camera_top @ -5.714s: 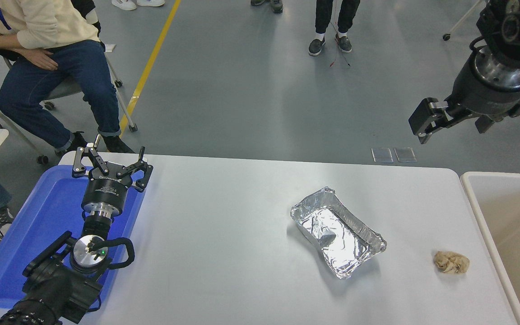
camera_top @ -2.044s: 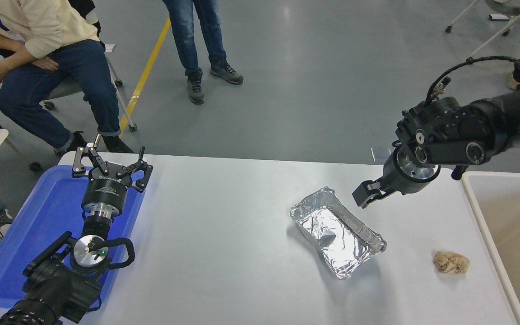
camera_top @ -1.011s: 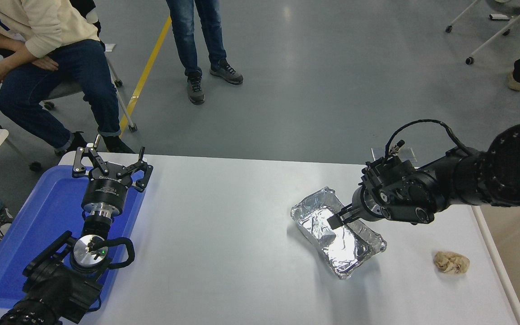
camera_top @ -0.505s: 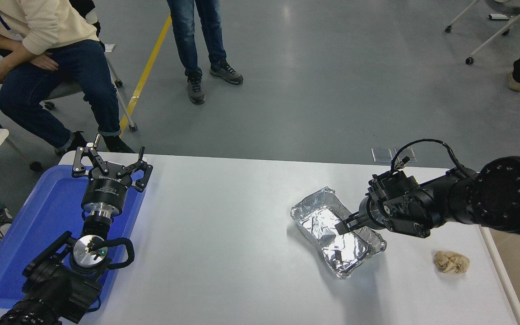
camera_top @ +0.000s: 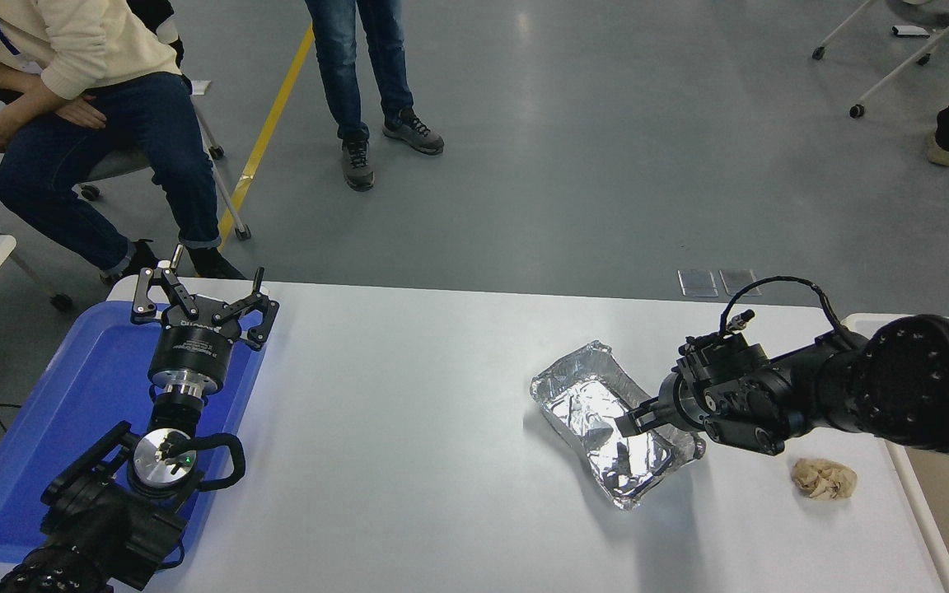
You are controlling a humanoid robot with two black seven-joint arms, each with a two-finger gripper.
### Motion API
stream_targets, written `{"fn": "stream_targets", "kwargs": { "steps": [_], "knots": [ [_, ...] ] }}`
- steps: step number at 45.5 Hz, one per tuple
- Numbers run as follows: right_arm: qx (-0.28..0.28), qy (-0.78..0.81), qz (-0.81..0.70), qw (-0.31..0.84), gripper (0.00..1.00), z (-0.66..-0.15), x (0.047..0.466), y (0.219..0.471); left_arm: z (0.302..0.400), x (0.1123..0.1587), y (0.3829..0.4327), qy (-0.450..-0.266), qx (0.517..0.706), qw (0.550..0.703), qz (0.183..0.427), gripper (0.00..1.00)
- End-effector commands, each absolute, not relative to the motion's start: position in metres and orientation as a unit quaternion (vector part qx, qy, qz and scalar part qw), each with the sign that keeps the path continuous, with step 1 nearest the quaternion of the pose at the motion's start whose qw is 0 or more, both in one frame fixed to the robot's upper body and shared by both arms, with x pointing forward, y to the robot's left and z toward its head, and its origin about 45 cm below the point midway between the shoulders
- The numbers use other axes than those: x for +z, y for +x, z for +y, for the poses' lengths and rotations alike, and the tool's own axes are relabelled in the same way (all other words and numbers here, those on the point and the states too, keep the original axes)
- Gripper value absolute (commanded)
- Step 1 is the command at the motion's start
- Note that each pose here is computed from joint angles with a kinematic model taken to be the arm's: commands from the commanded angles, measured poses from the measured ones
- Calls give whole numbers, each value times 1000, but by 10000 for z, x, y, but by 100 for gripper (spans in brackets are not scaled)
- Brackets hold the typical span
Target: Pick up foil plate and place in dustbin
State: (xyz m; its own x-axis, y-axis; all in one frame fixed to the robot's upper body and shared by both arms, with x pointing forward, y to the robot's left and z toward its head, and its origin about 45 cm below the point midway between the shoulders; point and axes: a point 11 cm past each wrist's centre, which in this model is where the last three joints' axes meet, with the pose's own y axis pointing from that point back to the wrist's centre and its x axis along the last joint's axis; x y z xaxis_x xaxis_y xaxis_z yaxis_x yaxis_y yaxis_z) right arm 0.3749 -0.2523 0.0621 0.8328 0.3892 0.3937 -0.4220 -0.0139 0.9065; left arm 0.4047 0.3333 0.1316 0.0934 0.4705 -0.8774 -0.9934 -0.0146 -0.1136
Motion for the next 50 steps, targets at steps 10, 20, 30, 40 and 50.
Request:
{"fn": "stream_targets", "kwargs": {
  "steps": [10, 20, 30, 40, 50],
  "knots": [
    [276, 656, -18, 703, 21, -2535, 580, 3712, 3332, 1316, 4048, -401, 589, 621, 326, 100],
    [268, 659, -25, 703, 0, -2557, 615, 3727, 3332, 1316, 4048, -401, 589, 621, 326, 100],
    [236, 672, -47, 700, 0, -2555, 655, 3732, 3332, 1316, 4048, -401, 589, 621, 326, 100],
    [229, 676, -42, 699, 0, -2597, 885, 3741, 3329, 1315, 4047, -400, 589, 622, 327, 100],
    [222, 691, -33, 688, 0, -2468, 1318, 3721, 3328, 1316, 4047, -401, 588, 622, 326, 100]
  ]
}}
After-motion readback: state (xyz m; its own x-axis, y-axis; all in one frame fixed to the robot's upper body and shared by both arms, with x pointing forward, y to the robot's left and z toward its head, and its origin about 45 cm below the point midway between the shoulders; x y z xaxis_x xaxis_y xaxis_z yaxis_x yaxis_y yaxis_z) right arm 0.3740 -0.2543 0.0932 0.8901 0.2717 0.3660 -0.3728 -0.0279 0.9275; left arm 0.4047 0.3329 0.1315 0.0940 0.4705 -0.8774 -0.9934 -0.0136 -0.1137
